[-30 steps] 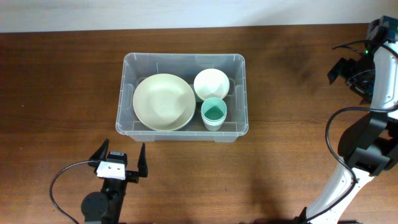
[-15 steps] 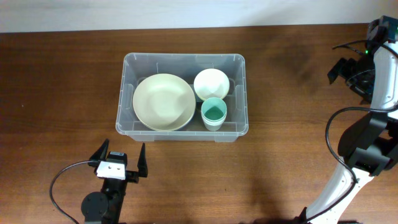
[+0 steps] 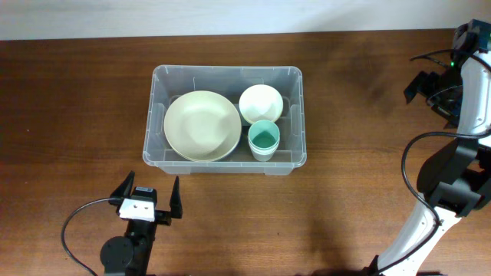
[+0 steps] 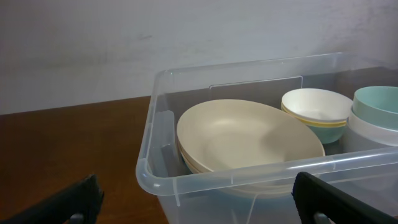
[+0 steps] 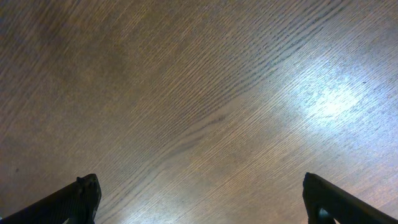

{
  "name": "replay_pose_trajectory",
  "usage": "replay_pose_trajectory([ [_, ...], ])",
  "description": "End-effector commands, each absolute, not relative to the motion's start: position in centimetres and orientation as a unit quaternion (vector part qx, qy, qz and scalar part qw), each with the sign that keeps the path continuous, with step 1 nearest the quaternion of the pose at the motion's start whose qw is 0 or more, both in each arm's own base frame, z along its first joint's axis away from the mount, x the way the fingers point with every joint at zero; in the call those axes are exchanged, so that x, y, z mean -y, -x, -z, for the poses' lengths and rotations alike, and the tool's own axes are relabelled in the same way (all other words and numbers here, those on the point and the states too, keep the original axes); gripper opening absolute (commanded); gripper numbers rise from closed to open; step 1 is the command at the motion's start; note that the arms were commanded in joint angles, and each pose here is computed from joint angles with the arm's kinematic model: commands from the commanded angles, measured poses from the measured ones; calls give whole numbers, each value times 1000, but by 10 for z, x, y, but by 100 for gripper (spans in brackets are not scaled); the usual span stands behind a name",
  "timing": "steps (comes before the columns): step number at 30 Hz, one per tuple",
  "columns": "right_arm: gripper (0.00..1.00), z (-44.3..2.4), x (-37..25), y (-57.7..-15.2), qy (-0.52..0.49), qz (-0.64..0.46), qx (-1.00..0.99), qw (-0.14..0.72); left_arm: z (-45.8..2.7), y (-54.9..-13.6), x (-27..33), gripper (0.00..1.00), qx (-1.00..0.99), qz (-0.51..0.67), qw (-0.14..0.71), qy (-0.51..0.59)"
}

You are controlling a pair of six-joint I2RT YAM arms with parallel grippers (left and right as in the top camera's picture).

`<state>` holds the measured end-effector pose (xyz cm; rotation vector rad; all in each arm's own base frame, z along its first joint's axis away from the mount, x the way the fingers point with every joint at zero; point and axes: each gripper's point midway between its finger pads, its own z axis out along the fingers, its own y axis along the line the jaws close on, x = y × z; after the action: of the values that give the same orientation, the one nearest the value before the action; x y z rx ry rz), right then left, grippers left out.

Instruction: Pack container

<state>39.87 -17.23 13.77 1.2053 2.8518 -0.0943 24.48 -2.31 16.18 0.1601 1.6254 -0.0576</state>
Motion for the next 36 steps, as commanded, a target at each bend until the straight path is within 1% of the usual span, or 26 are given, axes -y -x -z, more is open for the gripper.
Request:
replay_pose_trajectory([
  [1,99,-142,169,-400,-384,34,-922,29,-160,-245,19,100,-726,21,685,-61],
  [5,99,-167,167,-415,-386,26,-918,87,-160,-245,19,100,-726,21,685,-61],
  [7,99,-191,161,-426,-377,16,-916,136,-160,-245,19,100,-726,21,685,-61],
  [8,99,-212,156,-433,-368,13,-913,177,-160,-245,19,100,-726,21,685,-61],
  [11,99,-252,143,-438,-349,13,-902,255,-160,-245,19,100,-726,21,685,-61],
  [16,99,-301,117,-432,-316,-7,-870,379,-160,-245,19,100,-726,21,685,-61],
  [19,99,-317,98,-412,-296,-19,-851,434,-160,-245,19,100,-726,21,685,-61],
  [22,99,-316,80,-375,-281,-29,-841,462,-160,-245,19,100,-726,21,685,-61],
  [25,99,-300,65,-340,-267,-39,-830,488,-160,-245,19,100,-726,21,685,-61],
  [28,99,-285,51,-318,-249,-58,-817,517,-160,-245,19,100,-726,21,685,-61],
  [29,99,-271,42,-303,-238,-68,-811,530,-160,-245,19,100,-726,21,685,-61],
  [34,99,-225,25,-257,-224,-95,-793,558,-160,-245,19,100,-726,21,685,-61],
  [36,99,-220,26,-249,-222,-94,-780,578,-160,-245,19,99,-726,21,685,-61],
])
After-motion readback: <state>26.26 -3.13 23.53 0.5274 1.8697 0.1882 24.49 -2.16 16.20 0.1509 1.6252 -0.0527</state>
